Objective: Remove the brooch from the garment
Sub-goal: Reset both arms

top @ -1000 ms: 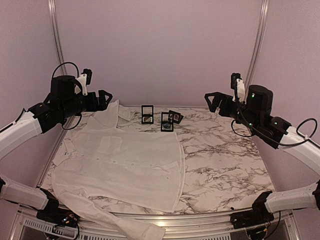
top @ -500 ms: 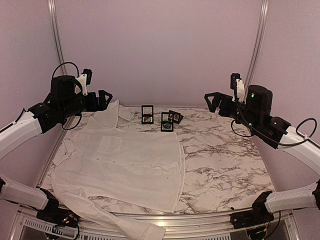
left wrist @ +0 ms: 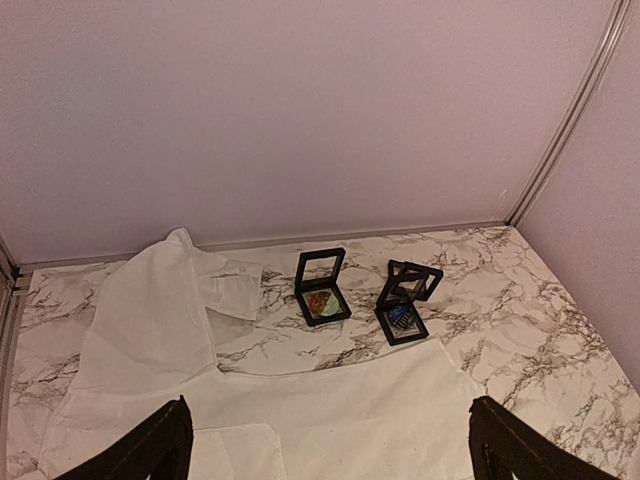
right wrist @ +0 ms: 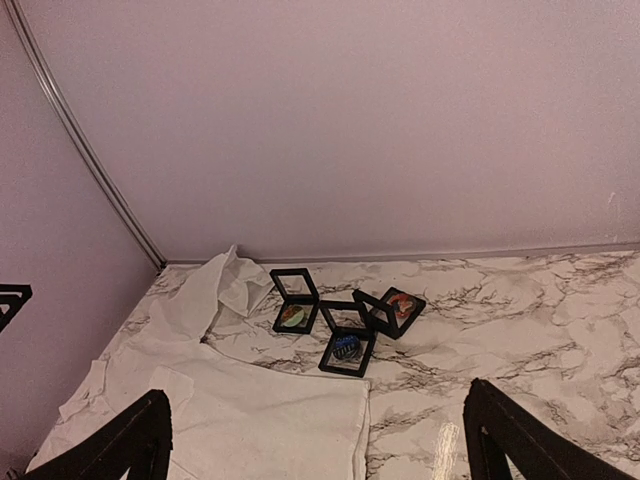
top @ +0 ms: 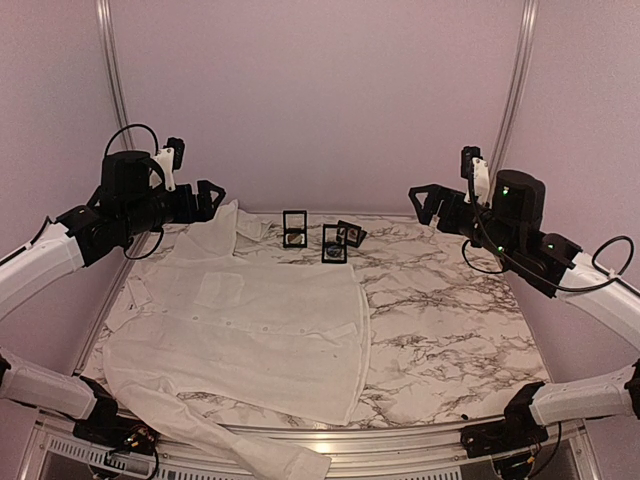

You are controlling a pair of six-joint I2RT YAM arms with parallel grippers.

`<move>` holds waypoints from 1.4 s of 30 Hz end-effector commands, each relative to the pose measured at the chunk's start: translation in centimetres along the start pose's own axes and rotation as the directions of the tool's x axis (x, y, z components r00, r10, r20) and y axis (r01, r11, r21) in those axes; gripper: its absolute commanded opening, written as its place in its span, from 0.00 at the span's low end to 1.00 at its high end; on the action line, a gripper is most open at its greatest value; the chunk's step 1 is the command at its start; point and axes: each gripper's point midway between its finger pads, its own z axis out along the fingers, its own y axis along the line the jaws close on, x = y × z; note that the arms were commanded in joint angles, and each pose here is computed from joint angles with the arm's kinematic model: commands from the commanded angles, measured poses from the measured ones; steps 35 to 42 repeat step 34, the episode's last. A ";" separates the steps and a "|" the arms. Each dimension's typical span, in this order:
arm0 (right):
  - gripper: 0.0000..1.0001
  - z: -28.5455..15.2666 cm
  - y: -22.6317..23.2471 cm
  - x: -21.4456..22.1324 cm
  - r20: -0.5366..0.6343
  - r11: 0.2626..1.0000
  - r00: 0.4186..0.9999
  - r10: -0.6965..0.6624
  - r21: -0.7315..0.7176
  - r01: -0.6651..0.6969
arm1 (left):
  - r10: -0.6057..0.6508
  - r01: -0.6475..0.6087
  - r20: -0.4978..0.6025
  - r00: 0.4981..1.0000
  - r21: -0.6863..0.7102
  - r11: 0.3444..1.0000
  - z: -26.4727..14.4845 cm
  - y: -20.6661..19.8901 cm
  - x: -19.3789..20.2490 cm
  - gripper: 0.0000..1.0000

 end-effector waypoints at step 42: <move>0.98 -0.1 0.2 -1.1 0.026 1.000 1.000 -0.007 -0.001 0.007 | 0.018 -0.018 -0.005 1.000 0.024 1.000 0.0 -0.6 -0.6 0.99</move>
